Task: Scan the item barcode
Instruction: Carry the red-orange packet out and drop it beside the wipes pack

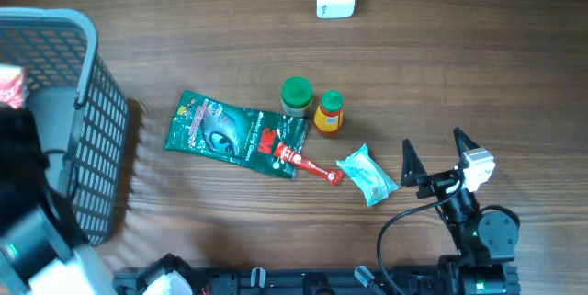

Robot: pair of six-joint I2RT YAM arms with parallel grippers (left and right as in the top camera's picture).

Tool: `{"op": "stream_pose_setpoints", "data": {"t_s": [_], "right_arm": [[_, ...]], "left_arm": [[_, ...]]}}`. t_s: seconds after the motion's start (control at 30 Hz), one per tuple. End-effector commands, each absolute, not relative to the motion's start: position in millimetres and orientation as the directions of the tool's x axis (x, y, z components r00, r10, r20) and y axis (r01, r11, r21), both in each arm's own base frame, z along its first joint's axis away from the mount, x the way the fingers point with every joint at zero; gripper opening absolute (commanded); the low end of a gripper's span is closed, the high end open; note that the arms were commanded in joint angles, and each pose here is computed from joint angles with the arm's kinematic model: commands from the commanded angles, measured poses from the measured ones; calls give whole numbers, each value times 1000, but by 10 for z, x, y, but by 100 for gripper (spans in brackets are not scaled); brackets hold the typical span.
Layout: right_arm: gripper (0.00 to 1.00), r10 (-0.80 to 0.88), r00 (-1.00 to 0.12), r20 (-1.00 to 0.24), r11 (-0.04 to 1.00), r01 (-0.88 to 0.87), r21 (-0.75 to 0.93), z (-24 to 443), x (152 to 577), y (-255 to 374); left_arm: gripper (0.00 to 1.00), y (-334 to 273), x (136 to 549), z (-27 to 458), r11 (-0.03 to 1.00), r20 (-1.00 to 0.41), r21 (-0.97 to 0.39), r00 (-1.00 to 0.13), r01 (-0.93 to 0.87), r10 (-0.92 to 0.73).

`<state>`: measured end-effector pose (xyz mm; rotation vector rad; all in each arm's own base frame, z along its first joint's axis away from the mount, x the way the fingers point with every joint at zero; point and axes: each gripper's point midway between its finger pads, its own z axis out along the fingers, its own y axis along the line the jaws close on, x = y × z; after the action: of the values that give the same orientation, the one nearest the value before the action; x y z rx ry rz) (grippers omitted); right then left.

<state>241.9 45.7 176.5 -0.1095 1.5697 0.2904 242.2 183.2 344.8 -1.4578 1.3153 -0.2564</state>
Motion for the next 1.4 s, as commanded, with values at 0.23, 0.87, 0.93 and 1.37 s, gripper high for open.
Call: {"op": "stream_pose_setpoints", "data": {"t_s": [0.23, 0.87, 0.93, 1.37], "right_arm": [[100, 127, -21, -992, 962, -239, 129, 1775, 2422, 439], [100, 127, -21, -992, 962, -240, 129, 1775, 2422, 440], [100, 127, -21, -992, 962, -239, 129, 1774, 2422, 440], [100, 127, -21, -992, 962, -239, 129, 1775, 2422, 439]], "left_arm": [[4, 104, 2343, 3555, 454, -421, -843, -172, -289, -891], [4, -2037, 1992, 1375, 927, -239, -294, -921, -234, -308], [4, -2207, 1964, 1203, 931, -220, -270, -925, -246, -308], [4, -2706, 1737, 121, 909, -11, -127, -915, -398, -403]]}}
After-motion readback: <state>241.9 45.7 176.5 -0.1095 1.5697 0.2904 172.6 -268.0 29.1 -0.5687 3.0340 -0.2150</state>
